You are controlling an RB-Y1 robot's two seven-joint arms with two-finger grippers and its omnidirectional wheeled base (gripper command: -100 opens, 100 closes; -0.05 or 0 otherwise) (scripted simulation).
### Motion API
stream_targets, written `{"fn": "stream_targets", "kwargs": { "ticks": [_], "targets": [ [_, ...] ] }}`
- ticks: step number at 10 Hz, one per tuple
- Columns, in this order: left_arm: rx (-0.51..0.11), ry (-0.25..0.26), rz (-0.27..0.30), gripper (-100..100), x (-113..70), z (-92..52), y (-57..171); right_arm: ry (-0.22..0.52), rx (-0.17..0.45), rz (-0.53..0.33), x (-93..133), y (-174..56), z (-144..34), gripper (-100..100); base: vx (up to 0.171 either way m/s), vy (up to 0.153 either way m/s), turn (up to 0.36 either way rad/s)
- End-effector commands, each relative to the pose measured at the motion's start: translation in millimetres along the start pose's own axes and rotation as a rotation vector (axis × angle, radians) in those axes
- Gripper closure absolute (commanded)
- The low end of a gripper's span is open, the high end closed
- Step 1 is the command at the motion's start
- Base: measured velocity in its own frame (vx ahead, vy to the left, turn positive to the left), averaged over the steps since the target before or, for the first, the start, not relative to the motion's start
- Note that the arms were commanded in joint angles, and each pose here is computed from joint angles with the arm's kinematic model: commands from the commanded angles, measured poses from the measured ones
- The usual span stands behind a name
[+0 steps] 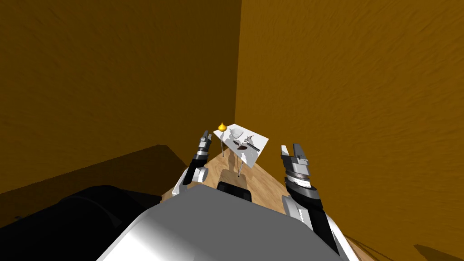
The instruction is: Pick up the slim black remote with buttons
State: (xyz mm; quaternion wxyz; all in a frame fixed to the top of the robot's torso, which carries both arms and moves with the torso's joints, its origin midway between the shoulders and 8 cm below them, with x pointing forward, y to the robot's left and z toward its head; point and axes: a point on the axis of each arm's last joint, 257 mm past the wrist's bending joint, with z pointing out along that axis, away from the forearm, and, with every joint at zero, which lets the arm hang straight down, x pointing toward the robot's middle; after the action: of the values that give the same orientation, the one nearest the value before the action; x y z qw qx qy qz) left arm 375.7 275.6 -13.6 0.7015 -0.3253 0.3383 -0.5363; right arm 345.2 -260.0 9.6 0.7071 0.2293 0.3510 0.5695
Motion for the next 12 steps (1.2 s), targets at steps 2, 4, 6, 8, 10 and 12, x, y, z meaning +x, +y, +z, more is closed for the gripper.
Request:
{"fn": "stream_targets", "kwargs": {
  "ticks": [2,4,6,8,10,12],
  "targets": [
    [0.000,0.000,0.000,0,0.0,0.0,0.0,0.053,0.032,-0.038,7.0,-20.4,-7.7,-100,-0.107,-0.082,0.084],
    [0.000,0.000,0.000,0,0.0,0.0,0.0,0.124,0.076,-0.086,17.0,-43.6,-22.3,-100,-0.088,-0.062,0.094],
    [0.000,0.000,0.000,0,0.0,0.0,0.0,0.181,0.116,-0.118,23.0,-63.7,-35.8,-100,-0.079,-0.058,0.076],
    [0.000,0.000,0.000,0,0.0,0.0,0.0,0.238,0.149,-0.148,28.4,-80.2,-49.1,-100,-0.080,-0.066,0.098],
    [0.000,0.000,0.000,0,0.0,0.0,0.0,0.295,0.184,-0.178,33.2,-97.1,-64.4,-100,-0.060,-0.036,0.071],
    [0.000,0.000,0.000,0,0.0,0.0,0.0,0.357,0.221,-0.209,37.3,-114.1,-82.0,-100,-0.036,-0.022,0.074]
  ]
}}
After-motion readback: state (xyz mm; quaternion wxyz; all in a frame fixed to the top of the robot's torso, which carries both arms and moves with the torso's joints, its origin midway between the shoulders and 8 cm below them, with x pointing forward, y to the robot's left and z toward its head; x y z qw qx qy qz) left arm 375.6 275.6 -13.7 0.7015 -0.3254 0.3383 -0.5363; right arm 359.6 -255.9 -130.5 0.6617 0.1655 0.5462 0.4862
